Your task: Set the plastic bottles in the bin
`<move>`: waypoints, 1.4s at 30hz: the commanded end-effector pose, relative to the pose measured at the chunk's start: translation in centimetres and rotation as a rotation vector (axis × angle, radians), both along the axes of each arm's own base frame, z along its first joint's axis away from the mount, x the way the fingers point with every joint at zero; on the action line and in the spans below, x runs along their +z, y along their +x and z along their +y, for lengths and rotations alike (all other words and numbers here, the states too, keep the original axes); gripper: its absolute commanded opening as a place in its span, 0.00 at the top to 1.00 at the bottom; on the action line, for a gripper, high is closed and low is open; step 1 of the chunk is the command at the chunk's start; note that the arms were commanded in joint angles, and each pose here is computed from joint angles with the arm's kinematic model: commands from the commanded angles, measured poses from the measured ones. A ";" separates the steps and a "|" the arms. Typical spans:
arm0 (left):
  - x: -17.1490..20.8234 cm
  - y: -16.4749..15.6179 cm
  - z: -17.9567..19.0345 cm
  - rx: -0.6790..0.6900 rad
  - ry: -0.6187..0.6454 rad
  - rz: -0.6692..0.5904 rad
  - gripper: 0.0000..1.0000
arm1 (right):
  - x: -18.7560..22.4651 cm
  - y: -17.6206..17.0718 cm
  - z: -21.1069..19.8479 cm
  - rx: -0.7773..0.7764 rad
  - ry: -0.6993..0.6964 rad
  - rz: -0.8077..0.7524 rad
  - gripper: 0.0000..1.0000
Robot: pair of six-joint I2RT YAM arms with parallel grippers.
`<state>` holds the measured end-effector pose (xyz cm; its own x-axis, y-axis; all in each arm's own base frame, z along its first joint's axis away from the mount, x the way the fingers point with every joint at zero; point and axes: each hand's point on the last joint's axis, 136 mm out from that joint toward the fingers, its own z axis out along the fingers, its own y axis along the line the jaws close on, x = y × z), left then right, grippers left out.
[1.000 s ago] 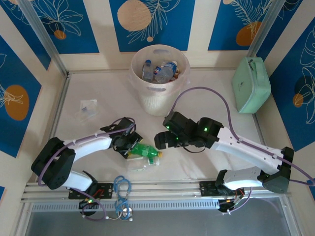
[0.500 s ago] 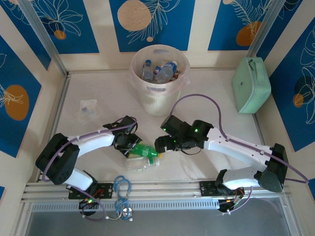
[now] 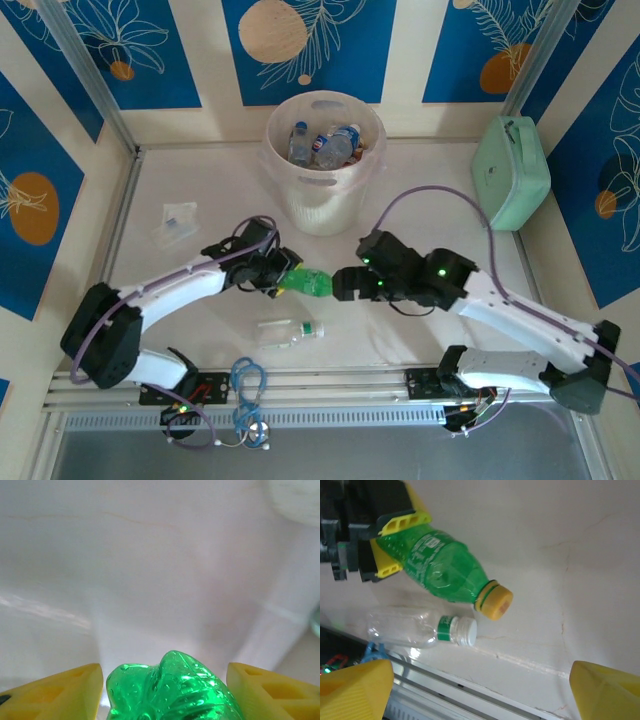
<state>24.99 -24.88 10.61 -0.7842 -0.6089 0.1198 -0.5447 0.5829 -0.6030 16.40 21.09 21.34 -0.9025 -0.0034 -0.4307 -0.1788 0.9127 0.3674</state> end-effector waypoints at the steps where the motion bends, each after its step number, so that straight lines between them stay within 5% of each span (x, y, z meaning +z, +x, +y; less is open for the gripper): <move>1: 5.3 0.0 0.3 -0.053 -0.019 -0.112 0.40 | 3.3 0.4 -3.6 -0.120 0.040 -0.079 0.09; 9: 18.8 2.9 2.7 -0.044 -0.037 -0.405 0.40 | 7.2 -0.1 -8.4 -0.223 0.133 -0.172 0.09; 17: 31.7 14.8 3.8 0.076 0.036 -0.748 0.42 | 6.3 -0.4 -5.5 -0.165 0.180 -0.129 0.11; 27: 31.9 27.4 1.0 0.250 -0.030 -0.784 0.43 | 5.7 -1.2 -3.4 -0.114 0.144 -0.120 0.11; 30: 30.5 29.5 0.4 0.268 -0.023 -0.781 0.29 | 5.6 -1.5 -3.7 -0.120 0.141 -0.114 0.11; 37: 31.5 30.4 0.7 0.283 -0.007 -0.854 0.12 | 4.6 -1.9 -3.8 -0.110 0.115 -0.083 0.11; 42: 35.9 27.7 3.1 0.280 0.051 -0.938 0.11 | 3.7 -1.9 -1.4 -0.006 0.076 -0.060 0.10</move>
<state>55.45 -24.73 38.65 -0.4800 -0.7655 -0.4286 -0.0950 0.5310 -0.8420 14.71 18.45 25.81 -0.8624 0.1081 -0.4945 -0.1462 0.8821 0.4477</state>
